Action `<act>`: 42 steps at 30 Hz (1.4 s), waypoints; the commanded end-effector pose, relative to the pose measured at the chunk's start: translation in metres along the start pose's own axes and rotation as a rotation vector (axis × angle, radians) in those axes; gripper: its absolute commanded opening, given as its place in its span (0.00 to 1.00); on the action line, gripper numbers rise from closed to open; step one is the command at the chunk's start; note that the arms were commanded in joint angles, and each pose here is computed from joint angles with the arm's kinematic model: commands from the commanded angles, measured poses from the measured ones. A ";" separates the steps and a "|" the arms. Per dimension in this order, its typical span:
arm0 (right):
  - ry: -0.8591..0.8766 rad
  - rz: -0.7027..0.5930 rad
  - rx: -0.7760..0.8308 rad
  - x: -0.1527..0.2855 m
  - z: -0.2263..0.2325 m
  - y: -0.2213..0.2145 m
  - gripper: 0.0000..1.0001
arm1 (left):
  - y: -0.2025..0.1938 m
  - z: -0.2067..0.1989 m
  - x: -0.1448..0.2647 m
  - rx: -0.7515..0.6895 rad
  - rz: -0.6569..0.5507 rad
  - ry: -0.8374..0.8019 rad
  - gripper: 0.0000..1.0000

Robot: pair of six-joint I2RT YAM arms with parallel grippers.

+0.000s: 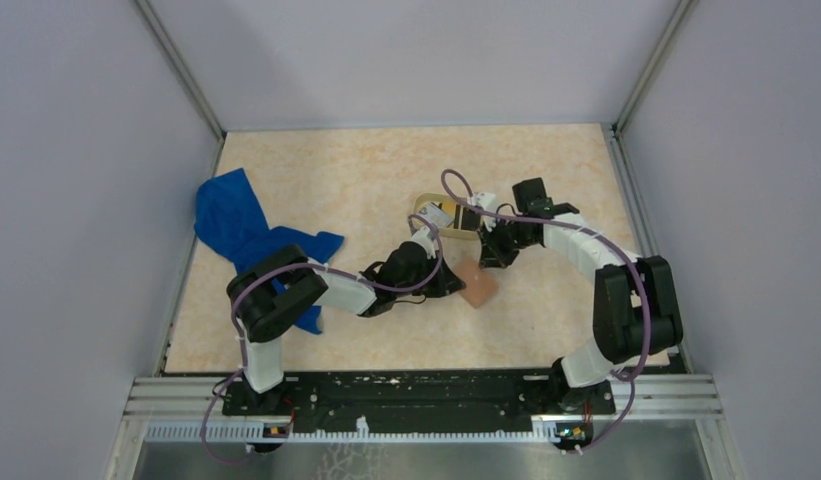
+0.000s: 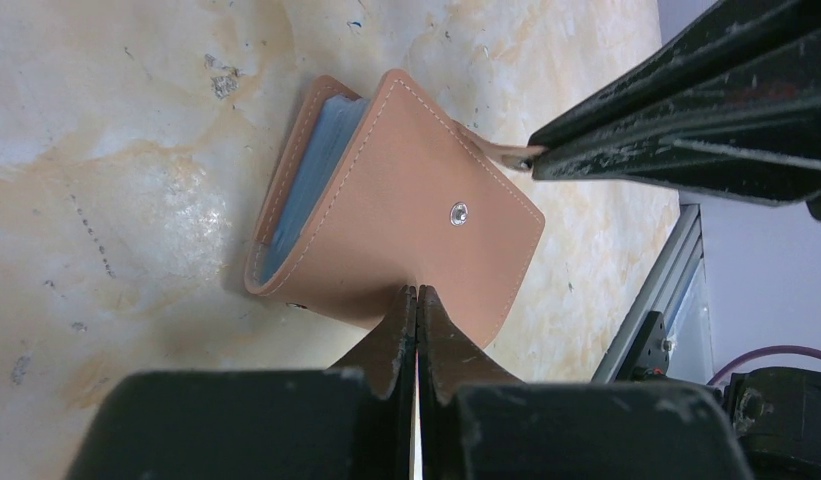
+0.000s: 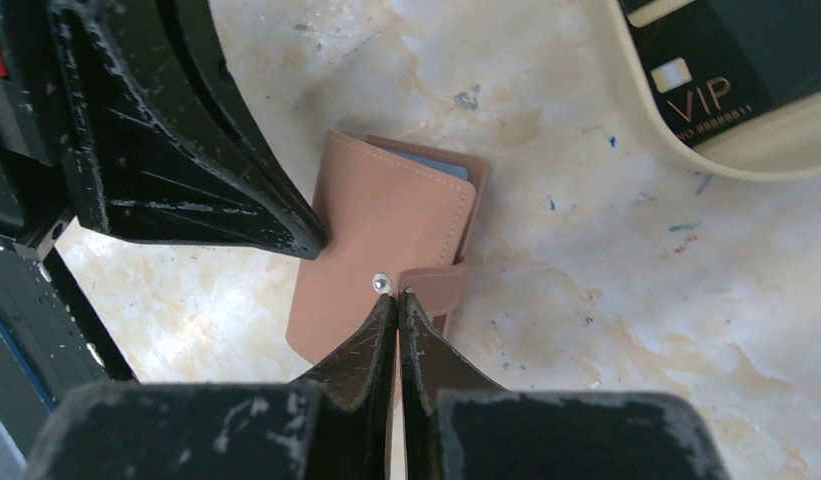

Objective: Put the credit cards into the card holder
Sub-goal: Close the card holder at the center of the board.

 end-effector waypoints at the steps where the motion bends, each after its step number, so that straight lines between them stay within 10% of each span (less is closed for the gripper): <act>1: 0.011 0.004 0.084 -0.002 0.016 0.005 0.00 | -0.003 0.006 -0.005 -0.008 0.019 0.022 0.00; 42: 0.037 0.184 0.091 -0.024 0.024 -0.019 0.00 | -0.004 0.005 -0.003 -0.004 0.014 0.007 0.00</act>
Point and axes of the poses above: each gripper's point midway between its finger pads, its own x axis back along the fingers, its own z axis along the line the jaws close on, y = z × x, the point moved 5 cm from there along x, back along the fingers, and after that the axes turned 2 degrees about -x, right-handed, at the moved point
